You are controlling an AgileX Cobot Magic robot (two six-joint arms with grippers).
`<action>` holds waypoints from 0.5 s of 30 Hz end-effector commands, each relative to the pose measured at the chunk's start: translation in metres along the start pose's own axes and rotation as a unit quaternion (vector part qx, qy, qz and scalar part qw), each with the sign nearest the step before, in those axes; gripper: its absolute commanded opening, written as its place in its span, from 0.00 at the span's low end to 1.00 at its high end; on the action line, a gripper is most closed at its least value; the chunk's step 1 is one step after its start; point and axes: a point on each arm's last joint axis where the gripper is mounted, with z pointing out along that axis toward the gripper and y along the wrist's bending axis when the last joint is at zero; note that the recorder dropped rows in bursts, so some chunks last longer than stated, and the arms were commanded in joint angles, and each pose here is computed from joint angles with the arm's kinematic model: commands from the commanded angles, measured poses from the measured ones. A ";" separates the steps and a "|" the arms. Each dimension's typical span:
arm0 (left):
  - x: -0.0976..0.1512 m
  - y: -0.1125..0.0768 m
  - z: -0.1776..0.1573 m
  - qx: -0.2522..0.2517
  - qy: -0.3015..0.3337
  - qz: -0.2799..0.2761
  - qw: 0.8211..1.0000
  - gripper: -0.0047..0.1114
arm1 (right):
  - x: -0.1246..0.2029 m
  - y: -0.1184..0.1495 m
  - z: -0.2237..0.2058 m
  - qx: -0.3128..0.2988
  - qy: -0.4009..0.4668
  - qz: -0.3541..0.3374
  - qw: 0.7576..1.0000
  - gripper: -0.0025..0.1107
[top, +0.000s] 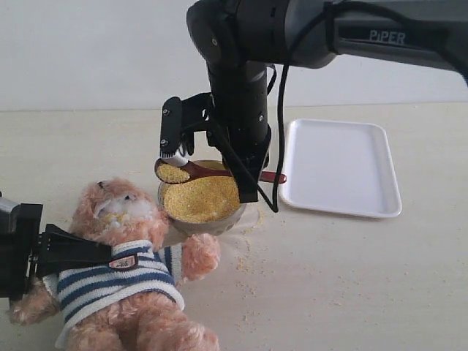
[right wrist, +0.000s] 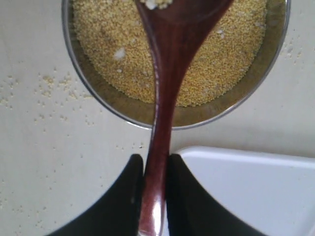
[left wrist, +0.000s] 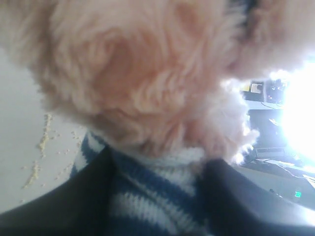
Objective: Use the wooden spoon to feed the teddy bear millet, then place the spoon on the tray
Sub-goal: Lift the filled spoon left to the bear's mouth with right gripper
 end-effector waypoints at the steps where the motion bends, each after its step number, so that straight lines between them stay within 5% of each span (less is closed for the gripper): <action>1: 0.000 -0.004 0.001 0.020 -0.002 -0.001 1.000 0.08 | 0.003 -0.002 -0.005 -0.005 -0.011 0.007 1.000 0.02; 15: 0.003 -0.012 0.017 0.030 0.003 -0.004 1.000 0.08 | -0.002 0.006 -0.033 -0.047 -0.096 0.081 0.991 0.02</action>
